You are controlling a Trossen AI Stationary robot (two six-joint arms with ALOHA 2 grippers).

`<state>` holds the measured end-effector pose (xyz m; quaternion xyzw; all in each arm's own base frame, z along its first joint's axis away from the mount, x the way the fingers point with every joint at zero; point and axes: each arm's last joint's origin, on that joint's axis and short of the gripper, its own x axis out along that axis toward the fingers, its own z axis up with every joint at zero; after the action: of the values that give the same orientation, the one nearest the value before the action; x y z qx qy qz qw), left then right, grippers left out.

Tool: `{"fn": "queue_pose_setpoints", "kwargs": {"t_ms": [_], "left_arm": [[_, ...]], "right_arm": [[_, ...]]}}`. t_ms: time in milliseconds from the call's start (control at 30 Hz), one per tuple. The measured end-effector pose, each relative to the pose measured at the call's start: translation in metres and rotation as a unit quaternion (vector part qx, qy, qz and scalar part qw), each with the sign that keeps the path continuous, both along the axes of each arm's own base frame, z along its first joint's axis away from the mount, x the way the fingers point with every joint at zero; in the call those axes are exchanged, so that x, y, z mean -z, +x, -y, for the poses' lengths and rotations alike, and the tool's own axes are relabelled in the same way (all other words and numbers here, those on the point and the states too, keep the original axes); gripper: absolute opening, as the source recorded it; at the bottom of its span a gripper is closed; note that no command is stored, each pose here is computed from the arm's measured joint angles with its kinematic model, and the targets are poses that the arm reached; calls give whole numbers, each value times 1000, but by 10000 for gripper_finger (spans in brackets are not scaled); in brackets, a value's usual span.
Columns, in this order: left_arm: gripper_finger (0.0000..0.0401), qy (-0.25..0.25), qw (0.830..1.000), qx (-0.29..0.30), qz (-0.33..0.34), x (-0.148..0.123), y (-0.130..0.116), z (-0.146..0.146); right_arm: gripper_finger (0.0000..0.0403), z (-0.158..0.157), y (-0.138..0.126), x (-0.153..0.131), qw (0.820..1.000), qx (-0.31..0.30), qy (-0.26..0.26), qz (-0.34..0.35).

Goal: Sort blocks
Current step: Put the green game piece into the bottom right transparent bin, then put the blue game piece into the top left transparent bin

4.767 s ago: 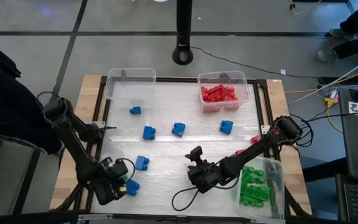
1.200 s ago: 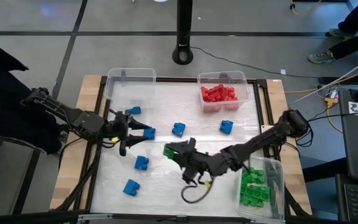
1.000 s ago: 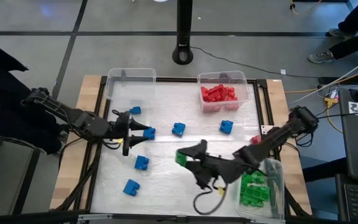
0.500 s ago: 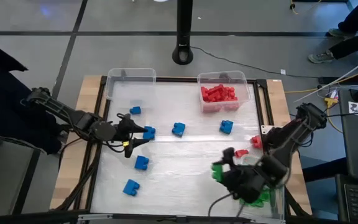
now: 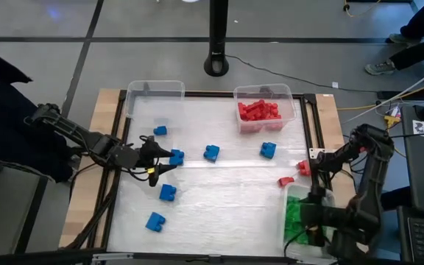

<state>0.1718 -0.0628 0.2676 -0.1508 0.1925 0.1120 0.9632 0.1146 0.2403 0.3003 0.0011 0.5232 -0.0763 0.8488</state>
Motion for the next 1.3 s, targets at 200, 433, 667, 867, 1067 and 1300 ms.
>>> {"fn": "queue_pose_setpoints", "kwargs": {"t_ms": [200, 433, 667, 867, 1067, 1300], "left_arm": [[224, -1, 1000, -1, 0, 0, 0, 0], [224, 1, 1000, 1, 0, 0, 0, 0], [224, 2, 1000, 2, -1, 0, 0, 0], [224, 7, 1000, 1, -15, 3, -1, 0], [224, -4, 999, -8, -32, 13, -3, -1], [224, -12, 998, -22, -63, 36, -8, -3]], "right_arm": [[336, -3, -16, 2, 999, 34, 19, -36], [351, -2, -12, 2, 998, 41, 18, -35], [353, 2, -6, 2, 999, 43, 4, -26], [353, 10, 16, 1, 999, -21, -48, 4], [353, 30, 50, -2, 988, -59, -136, 30], [353, 55, 94, -7, 964, -79, -240, 84]]}}
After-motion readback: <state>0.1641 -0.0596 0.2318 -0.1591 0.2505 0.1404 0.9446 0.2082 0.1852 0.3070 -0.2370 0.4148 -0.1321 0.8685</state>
